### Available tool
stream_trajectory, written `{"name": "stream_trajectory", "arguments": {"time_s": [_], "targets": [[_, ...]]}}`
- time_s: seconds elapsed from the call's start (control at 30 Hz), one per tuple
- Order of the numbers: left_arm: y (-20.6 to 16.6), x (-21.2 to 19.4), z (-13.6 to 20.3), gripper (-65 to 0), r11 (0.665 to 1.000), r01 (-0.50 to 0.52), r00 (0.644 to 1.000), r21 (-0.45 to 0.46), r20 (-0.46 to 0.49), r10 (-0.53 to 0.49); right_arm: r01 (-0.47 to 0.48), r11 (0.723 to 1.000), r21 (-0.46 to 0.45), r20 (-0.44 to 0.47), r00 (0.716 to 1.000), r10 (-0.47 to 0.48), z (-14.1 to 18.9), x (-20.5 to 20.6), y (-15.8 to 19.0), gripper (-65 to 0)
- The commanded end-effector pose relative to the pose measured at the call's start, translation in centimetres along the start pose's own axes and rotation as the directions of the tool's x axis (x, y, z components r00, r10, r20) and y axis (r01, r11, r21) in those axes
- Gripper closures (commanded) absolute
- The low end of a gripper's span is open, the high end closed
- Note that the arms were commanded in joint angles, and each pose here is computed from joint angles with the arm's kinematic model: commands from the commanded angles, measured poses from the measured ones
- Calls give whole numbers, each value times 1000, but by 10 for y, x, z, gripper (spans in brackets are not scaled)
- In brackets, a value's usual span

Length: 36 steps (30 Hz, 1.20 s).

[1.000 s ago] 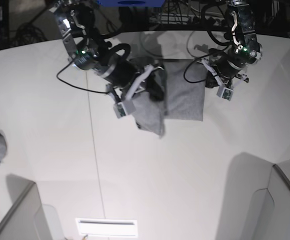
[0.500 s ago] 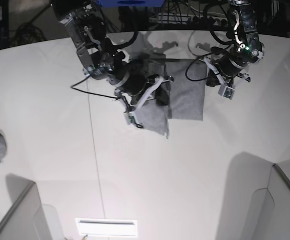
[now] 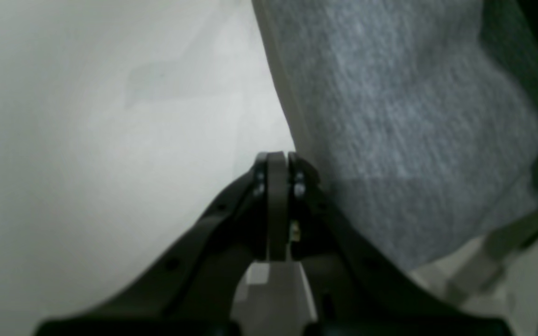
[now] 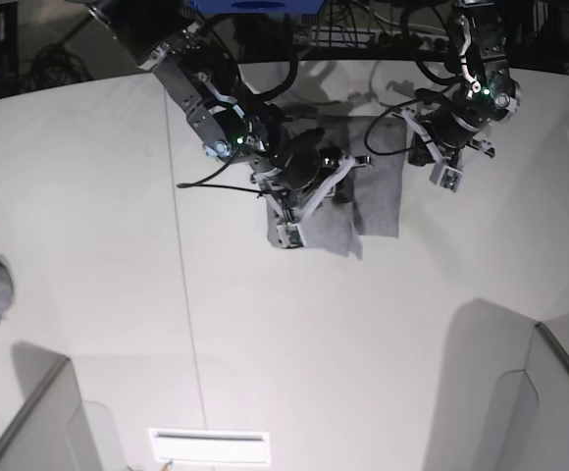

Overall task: Fold the T-shirt properly
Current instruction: 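Lay the collar end down and open the right gripper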

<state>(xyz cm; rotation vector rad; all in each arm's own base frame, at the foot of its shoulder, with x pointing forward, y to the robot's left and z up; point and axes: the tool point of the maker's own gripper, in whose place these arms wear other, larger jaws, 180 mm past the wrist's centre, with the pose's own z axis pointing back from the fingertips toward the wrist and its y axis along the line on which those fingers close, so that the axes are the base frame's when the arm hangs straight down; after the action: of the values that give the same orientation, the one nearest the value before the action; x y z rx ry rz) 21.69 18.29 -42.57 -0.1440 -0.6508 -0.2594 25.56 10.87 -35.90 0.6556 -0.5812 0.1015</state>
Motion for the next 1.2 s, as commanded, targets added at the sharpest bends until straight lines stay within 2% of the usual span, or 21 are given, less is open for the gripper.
{"name": "stream_trajectory", "arguments": {"time_s": [0.0,0.2,0.47,0.6,0.77,0.8,0.87,0.93,0.97,1.17], "targets": [[4,8,3,0,1000,17,1000,11,22,-18,-9,1000,26,45,999,8,2,16,9,0],[9,2,7,0,1000,19,1000,20,11,-19,-14,1000,-11,25,1000,14,-8,17,-3,0],[66,-9,38,0,984,-65,998,169,30,61,-2,999,-44,-15,1000,1,-20,8,-14,0],[82,-9,55,0,983,-92,993,156,82,80,1,999,-38,-26,1000,-2,-21,4,-11,0],[104,-13,71,0,966,-137,988,217,106,116,4,999,-40,-33,999,-5,-22,2,-11,0],[107,-14,73,0,964,-142,987,226,109,120,5,999,-38,-32,999,-6,-22,2,-11,-45],[112,-15,77,0,959,-150,986,240,112,126,4,999,-35,-29,1000,-5,-21,3,-10,-206],[112,-15,77,0,958,-152,985,243,113,127,7,999,-33,-32,999,-8,-21,2,-9,-309],[112,-15,77,0,958,-152,985,243,113,127,8,999,-31,-32,999,-9,-21,3,-9,-326],[112,-15,77,0,958,-152,985,243,113,127,-31,999,32,-8,999,31,-10,10,18,-326]]}}
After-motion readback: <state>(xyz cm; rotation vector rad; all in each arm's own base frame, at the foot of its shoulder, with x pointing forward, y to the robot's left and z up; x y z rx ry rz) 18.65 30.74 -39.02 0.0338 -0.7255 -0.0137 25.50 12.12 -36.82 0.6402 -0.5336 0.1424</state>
